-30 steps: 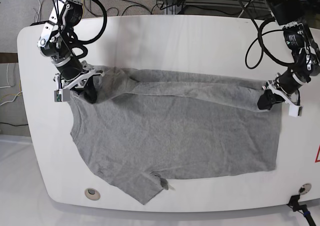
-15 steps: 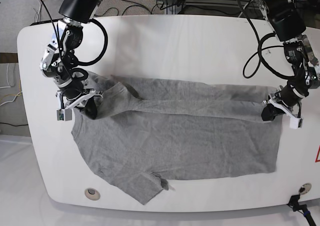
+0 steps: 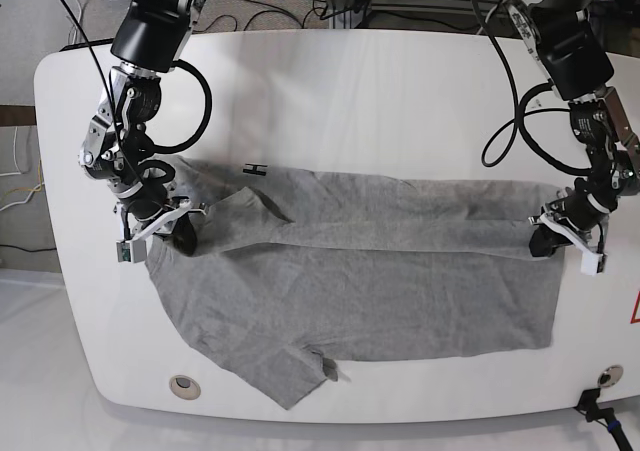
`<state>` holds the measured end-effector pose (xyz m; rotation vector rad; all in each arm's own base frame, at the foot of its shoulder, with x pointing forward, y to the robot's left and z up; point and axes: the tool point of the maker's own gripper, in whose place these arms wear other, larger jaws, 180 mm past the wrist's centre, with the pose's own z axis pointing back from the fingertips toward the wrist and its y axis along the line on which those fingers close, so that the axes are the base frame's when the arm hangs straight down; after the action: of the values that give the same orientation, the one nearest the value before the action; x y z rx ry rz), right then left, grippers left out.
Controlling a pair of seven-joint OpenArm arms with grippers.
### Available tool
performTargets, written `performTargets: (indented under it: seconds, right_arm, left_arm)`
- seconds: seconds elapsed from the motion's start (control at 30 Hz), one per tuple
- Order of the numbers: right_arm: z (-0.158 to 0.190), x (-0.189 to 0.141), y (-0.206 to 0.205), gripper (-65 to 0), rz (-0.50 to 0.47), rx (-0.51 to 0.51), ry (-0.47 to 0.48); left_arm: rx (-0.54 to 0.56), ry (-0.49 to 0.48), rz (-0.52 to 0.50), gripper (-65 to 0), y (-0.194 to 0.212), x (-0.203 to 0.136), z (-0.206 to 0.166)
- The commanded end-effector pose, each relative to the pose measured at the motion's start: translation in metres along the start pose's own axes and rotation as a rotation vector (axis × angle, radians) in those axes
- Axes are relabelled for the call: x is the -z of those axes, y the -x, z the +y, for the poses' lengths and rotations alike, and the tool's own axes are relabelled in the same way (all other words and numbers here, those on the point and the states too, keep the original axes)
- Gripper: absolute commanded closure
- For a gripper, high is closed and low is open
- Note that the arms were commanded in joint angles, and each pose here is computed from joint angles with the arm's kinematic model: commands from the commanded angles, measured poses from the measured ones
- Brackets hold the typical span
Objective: Fold the T-shirt properly
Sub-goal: 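Lift the shoulder edge and fold it over the shirt body, then open both grippers and raise them off the folded edge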
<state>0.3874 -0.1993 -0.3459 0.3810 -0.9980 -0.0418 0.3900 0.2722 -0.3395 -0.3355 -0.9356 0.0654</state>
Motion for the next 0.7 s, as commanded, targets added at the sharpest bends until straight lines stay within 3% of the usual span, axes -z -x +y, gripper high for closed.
performTargets:
  seconds: [0.0, 0.3, 0.33, 0.37, 0.47, 0.53, 0.6, 0.67]
  right_arm:
    - [-0.004, -0.001, -0.026, 0.0, -0.086, -0.009, -0.003]
    - [-0.006, 0.001, -0.021, -0.4, -0.080, 0.007, 0.002]
    - [-0.006, 0.001, -0.022, -5.4, -0.081, 0.006, 0.002]
    - [-0.007, 0.001, -0.021, -11.7, -0.076, -0.002, 0.009]
    - [-0.014, 0.004, -0.023, -31.4, -0.049, -0.063, 0.057]
    - [-0.018, 0.004, -0.021, -44.3, -0.032, -0.091, 0.082]
    - [-0.020, 0.003, -0.023, -52.8, -0.040, -0.114, 0.098]
    - [-0.022, -0.004, -0.020, -53.9, -0.035, -0.145, 0.117]
  left_arm:
    - [0.043, -0.019, -0.053, 0.0, -0.025, -0.004, 0.003]
    - [0.066, -0.047, -0.030, 0.0, -0.022, -0.004, 0.008]
    - [0.063, -0.049, -0.032, 0.0, -0.022, -0.004, 0.008]
    - [0.062, -0.050, -0.032, -5.3, -0.022, -0.004, 0.009]
    - [0.062, -0.050, -0.032, -28.7, -0.022, -0.004, 0.009]
    - [0.071, -0.065, -0.030, -39.7, -0.023, -0.005, 0.012]
    - [0.108, -0.115, -0.045, -43.7, -0.026, -0.007, 0.021]
    - [0.144, -0.158, -0.062, -43.4, -0.029, -0.008, 0.028]
